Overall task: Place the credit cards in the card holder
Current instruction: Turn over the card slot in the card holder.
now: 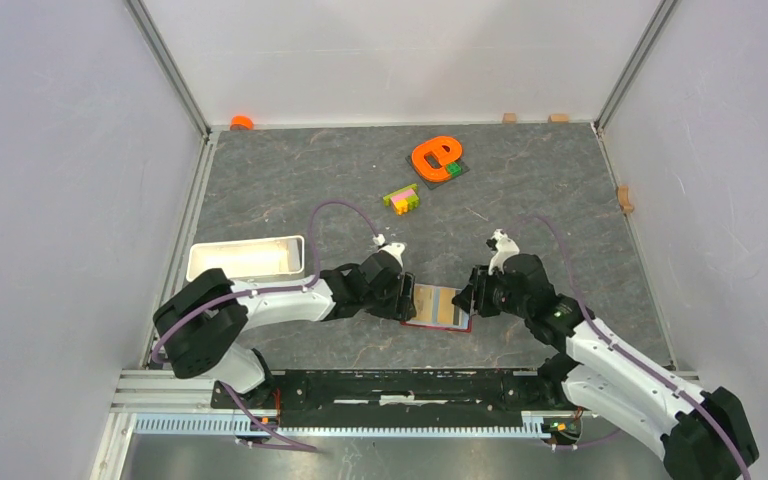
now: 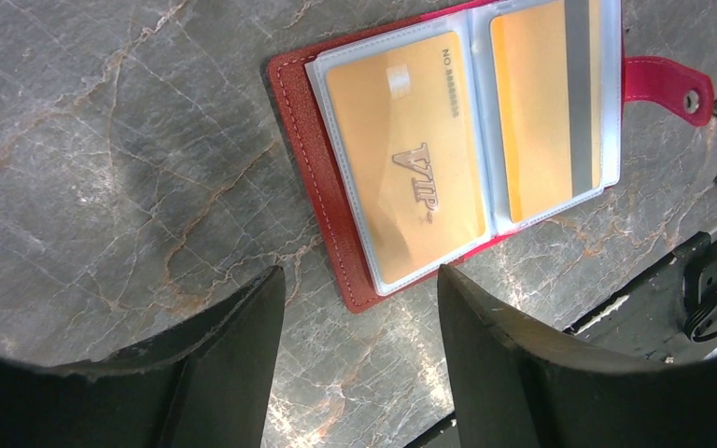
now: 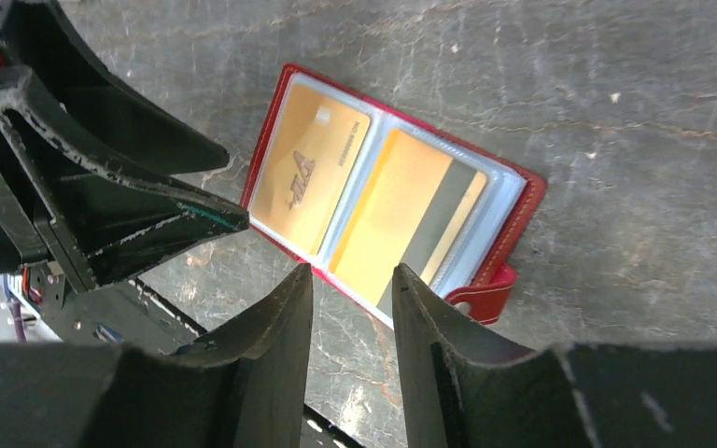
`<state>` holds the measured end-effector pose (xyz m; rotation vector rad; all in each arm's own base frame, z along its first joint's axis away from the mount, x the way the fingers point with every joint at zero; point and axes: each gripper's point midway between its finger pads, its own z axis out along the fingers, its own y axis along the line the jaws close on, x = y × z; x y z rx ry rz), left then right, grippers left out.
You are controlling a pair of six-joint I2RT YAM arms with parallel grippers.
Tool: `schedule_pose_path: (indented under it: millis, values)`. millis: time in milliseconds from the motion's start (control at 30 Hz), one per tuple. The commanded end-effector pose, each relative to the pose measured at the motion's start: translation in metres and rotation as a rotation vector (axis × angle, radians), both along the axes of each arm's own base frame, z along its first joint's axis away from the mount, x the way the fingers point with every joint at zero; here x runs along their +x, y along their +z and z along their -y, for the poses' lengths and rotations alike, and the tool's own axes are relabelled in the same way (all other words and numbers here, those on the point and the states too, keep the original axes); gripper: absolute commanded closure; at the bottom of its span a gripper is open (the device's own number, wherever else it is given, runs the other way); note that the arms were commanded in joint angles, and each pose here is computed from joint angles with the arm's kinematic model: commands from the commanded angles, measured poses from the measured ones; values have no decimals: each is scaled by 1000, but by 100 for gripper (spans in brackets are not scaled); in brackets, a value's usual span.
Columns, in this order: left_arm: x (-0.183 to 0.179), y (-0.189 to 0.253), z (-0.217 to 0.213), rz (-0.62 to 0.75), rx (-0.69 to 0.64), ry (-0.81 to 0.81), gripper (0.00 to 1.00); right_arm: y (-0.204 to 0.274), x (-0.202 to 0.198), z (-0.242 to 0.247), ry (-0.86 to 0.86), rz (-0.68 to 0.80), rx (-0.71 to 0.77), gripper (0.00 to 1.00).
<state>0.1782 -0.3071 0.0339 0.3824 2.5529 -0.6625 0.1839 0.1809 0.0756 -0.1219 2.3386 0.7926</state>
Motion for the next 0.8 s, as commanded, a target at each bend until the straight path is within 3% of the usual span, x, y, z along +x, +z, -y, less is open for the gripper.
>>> schedule_pose_path:
  millis: [0,233,533,767]
  values:
    - [3,0,4,-4,-30,27,33,6,3,-10,21,23,-23,58]
    - [1,-3,2,-9,-26,28,36,-28,2,7,-54,-53,-142,58]
    - [2,-8,2,-11,-20,26,40,-40,-5,-1,-37,-67,-73,59]
    - [3,-15,3,-15,-15,30,51,-53,-8,1,-65,-99,-69,61]
